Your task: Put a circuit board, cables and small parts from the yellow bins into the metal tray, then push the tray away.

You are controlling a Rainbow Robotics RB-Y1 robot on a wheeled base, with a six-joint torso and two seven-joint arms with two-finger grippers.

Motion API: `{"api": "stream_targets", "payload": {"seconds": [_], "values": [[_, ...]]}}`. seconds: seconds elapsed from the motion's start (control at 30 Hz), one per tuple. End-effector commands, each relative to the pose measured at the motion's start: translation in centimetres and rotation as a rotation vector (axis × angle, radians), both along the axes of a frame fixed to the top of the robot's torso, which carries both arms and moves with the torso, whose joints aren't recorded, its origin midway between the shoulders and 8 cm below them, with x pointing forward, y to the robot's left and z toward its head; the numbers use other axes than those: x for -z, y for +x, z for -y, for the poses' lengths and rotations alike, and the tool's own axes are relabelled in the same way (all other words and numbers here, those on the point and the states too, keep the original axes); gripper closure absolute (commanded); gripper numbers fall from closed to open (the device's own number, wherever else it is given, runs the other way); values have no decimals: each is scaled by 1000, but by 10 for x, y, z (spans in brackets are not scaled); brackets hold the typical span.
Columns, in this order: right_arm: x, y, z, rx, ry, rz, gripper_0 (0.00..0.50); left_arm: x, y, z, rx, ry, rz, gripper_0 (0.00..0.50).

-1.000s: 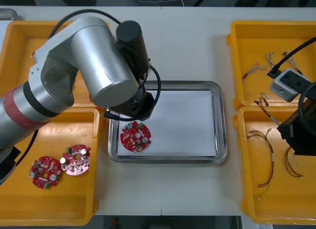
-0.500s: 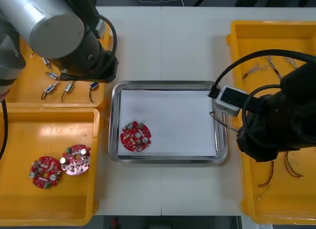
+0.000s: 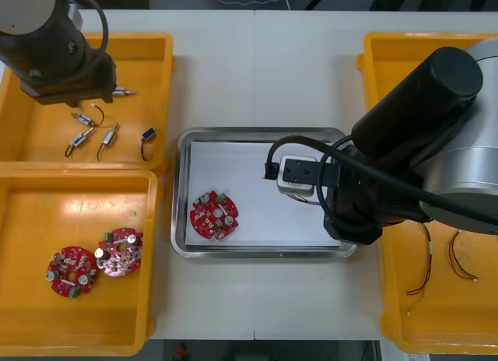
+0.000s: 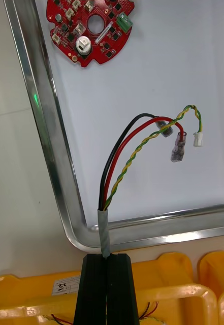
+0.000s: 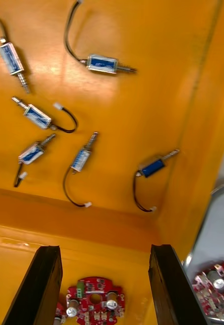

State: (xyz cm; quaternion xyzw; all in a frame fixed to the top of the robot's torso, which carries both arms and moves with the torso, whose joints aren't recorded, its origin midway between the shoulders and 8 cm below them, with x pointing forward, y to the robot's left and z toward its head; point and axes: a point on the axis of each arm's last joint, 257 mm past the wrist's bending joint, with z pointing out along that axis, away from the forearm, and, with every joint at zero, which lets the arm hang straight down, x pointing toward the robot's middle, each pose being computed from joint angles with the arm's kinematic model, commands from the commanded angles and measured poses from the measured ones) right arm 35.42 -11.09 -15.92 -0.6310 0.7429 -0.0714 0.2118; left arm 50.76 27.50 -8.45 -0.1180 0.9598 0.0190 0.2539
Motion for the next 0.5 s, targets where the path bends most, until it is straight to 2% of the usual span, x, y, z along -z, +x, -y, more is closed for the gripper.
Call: {"api": "stream_targets", "payload": {"seconds": [0.03, 0.13, 0.2, 0.3, 0.5], "values": [[5, 8, -19, -120, -44, 47, 500, -23, 7, -59, -150, 22, 27, 0], [13, 12, -23, -133, -50, 47, 500, -22, 14, -72, -180, 16, 34, 0], [26, 15, -30, -142, -45, 34, 500, -22, 29, -82, -198, -3, 72, 0], [38, 19, -33, -146, -54, 27, 500, -20, 43, -89, -209, -25, 100, 0], [67, 24, -35, -156, -77, 3, 500, -19, 65, -101, -234, -72, 134, 0]]}}
